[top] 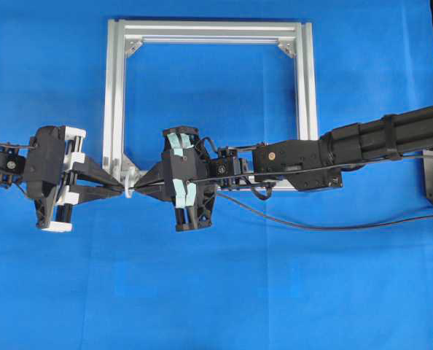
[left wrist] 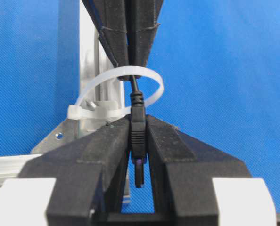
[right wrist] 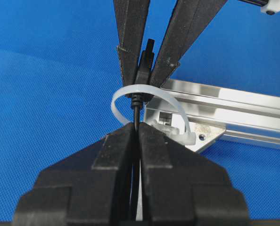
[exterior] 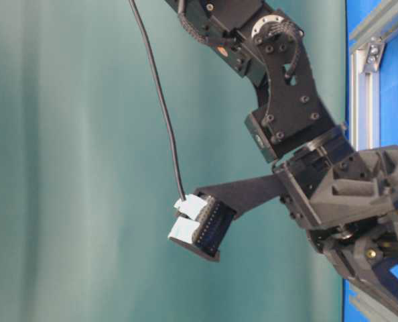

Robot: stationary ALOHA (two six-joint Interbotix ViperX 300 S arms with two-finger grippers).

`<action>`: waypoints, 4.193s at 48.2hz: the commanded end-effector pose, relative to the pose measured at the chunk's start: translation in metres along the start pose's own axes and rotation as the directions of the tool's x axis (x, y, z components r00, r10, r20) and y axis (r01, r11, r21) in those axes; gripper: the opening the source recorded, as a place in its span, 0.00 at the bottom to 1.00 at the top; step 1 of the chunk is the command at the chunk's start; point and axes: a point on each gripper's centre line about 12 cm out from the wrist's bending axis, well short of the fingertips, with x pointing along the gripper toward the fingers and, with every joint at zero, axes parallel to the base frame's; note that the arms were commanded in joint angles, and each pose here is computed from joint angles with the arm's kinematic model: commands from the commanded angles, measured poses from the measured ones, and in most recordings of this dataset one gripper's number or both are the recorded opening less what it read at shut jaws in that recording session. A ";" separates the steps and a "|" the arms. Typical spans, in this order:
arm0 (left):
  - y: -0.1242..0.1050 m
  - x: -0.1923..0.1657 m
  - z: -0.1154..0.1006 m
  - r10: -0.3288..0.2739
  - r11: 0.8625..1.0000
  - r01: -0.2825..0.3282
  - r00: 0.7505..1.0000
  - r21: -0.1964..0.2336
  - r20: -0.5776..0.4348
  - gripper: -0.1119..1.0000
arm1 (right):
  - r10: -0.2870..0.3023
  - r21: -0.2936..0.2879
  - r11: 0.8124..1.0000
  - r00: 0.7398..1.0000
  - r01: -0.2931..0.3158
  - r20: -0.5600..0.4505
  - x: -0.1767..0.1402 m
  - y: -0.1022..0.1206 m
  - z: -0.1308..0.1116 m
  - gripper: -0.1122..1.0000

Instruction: Insert the wire through the string loop located on the left side.

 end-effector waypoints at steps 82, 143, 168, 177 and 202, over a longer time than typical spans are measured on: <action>-0.002 -0.095 0.019 -0.048 0.998 0.046 0.998 -0.049 -0.045 0.17 | -0.013 0.028 1.000 1.000 0.012 0.008 -0.007 -0.004 0.010 0.96; -0.001 -0.105 0.017 -0.048 0.994 0.041 0.996 -0.100 -0.070 0.45 | -0.013 0.030 0.999 1.000 0.013 0.007 -0.007 -0.004 0.010 0.96; 0.005 -0.107 0.020 -0.017 0.993 0.011 0.999 -0.117 -0.052 0.68 | -0.013 0.029 1.000 1.000 0.013 0.025 -0.013 -0.004 0.021 0.96; 0.005 -0.111 0.031 -0.017 0.993 0.019 1.000 -0.114 0.025 0.68 | -0.013 0.026 1.000 0.998 0.012 0.064 -0.033 -0.003 0.050 0.96; 0.004 -0.132 0.064 -0.021 0.994 0.045 0.971 -0.098 0.237 0.68 | -0.014 0.026 1.000 0.992 0.010 0.126 -0.076 -0.002 0.101 0.96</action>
